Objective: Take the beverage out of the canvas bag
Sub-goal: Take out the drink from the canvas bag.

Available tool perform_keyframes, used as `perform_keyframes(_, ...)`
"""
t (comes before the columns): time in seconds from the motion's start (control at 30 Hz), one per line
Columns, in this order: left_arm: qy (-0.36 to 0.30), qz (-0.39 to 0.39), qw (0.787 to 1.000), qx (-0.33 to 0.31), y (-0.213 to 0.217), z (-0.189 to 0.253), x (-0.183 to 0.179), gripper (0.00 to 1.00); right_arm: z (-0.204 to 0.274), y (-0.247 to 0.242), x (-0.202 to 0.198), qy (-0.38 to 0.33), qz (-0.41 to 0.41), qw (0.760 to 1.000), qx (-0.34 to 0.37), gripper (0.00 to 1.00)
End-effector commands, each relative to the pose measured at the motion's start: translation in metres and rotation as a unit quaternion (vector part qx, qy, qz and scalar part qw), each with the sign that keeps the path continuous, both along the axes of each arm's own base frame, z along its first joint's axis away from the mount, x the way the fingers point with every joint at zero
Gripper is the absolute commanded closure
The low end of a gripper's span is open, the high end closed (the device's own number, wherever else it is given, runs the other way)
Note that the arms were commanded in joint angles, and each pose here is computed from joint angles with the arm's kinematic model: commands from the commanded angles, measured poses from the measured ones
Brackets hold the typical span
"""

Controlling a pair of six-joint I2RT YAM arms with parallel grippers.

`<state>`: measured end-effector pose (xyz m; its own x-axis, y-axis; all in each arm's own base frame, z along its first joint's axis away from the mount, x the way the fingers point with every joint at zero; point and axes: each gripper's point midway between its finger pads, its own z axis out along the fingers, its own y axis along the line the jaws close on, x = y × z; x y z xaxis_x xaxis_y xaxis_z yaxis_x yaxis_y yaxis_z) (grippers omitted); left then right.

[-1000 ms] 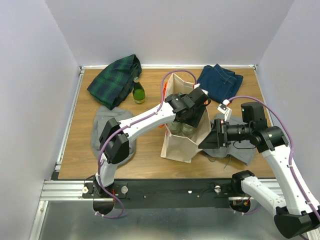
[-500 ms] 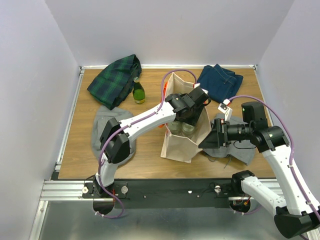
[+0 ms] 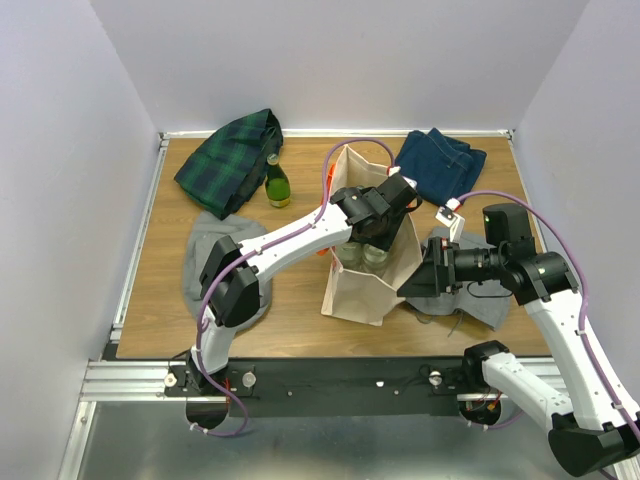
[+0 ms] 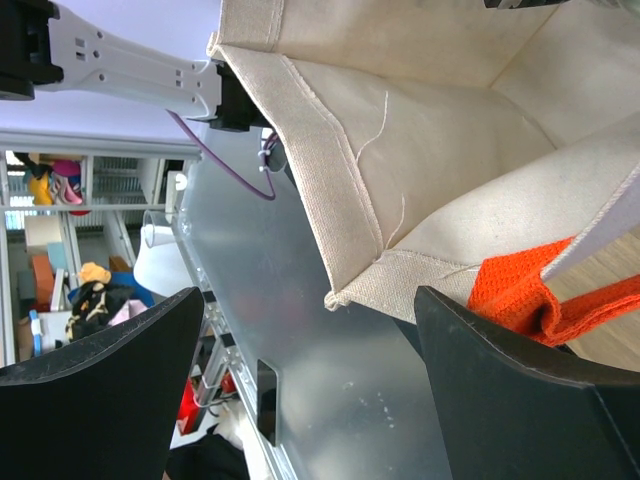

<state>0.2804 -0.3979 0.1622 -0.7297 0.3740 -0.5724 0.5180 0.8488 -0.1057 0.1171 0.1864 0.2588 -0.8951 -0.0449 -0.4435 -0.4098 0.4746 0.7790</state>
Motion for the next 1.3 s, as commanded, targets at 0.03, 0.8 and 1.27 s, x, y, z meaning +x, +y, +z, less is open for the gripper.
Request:
perform_keyframes(0.03,0.01,-0.002,1.0,-0.003,-0.006,-0.002,-0.002,0.92,-0.001,-0.003,-0.005,0.007,0.001,1.0,-0.014,0.05)
perform_keyframes(0.8,-0.015,-0.03,0.998,-0.054,-0.018,0.057,-0.002,1.0,-0.001,-0.008,0.004,-0.014,-0.027,0.999,-0.034,0.08)
perform_keyframes(1.27,-0.013,-0.043,0.997,-0.066,-0.013,0.082,-0.012,1.0,0.006,-0.014,0.013,-0.037,-0.056,0.996,-0.05,0.08)
